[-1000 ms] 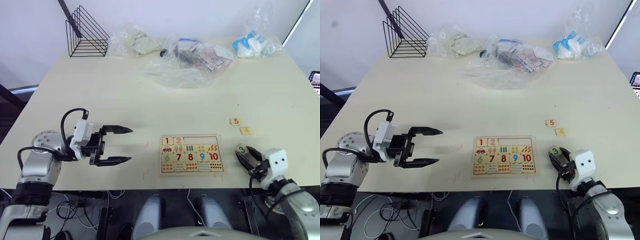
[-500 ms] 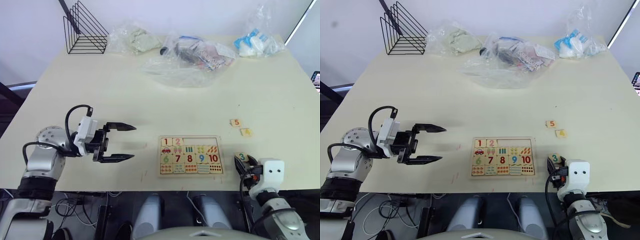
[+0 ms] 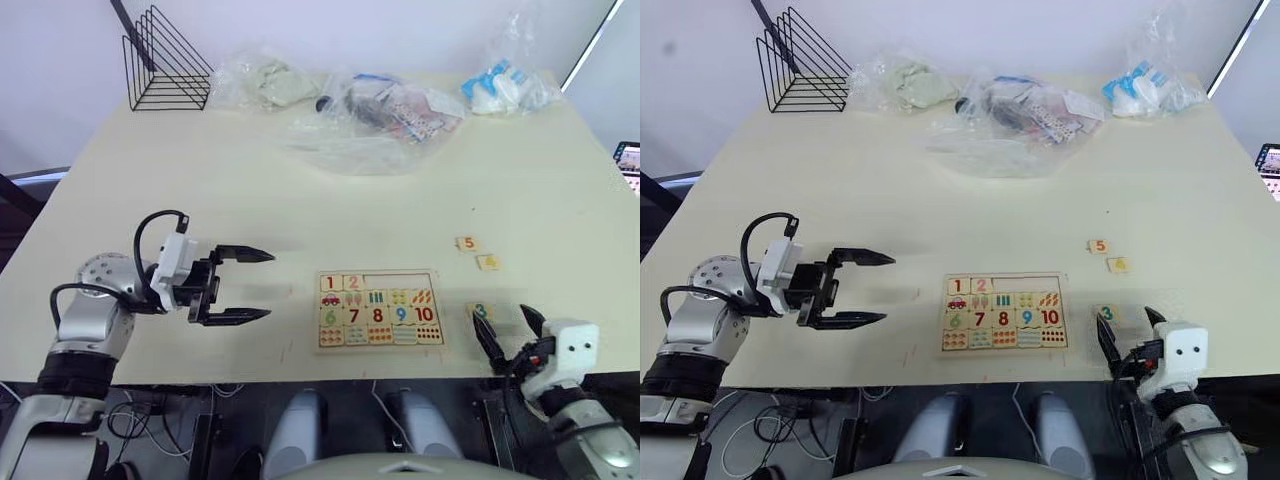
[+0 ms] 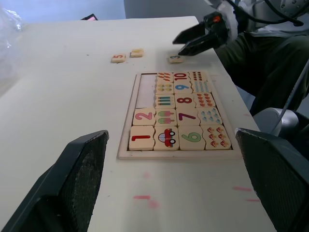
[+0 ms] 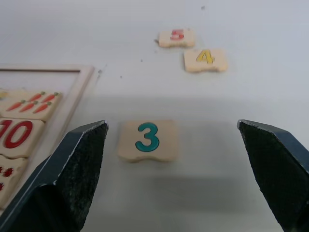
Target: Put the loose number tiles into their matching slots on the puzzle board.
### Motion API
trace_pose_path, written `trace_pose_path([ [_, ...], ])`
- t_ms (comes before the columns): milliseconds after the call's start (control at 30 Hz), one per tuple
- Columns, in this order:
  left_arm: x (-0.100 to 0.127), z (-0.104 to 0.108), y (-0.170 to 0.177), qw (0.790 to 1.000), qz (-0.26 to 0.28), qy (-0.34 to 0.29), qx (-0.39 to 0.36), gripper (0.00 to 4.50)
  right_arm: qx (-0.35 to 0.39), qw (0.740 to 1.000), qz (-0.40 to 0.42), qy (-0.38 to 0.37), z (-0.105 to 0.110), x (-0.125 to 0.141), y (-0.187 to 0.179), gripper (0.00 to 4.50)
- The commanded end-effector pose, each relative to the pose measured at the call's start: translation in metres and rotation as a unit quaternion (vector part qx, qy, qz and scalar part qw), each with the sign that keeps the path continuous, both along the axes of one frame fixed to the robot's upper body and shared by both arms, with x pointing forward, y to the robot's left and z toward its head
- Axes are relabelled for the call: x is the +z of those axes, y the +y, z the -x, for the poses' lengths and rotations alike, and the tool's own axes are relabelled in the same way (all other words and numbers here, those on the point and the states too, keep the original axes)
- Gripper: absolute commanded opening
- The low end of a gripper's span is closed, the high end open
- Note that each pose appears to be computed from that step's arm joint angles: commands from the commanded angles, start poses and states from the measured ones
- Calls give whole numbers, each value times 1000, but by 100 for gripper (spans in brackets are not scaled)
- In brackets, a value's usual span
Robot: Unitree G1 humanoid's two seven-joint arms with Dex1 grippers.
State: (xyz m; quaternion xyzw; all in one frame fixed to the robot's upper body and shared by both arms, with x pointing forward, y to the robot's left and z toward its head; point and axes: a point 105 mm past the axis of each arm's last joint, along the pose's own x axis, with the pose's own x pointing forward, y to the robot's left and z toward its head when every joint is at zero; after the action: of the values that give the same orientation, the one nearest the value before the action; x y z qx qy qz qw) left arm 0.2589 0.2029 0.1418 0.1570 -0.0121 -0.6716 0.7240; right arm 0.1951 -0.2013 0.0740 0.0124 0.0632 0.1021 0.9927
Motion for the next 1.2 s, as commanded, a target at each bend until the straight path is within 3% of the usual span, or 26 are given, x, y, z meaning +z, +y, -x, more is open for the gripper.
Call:
trace_pose_path([
  [33,8,6,0,1000,5,-20,-19,450,101,994,-6,-44,7,25,2,446],
  [267,8,6,-1,1000,7,-21,-20,450,262,964,51,-22,-11,33,-28,446],
  [433,10,9,0,1000,5,-23,-19,450,364,925,110,-3,-32,34,-41,446],
  [633,9,11,0,999,6,-25,-19,450,462,869,175,31,-42,23,-47,446],
  [1200,8,10,1,999,-1,-30,-17,450,569,779,249,82,-74,18,-34,446],
])
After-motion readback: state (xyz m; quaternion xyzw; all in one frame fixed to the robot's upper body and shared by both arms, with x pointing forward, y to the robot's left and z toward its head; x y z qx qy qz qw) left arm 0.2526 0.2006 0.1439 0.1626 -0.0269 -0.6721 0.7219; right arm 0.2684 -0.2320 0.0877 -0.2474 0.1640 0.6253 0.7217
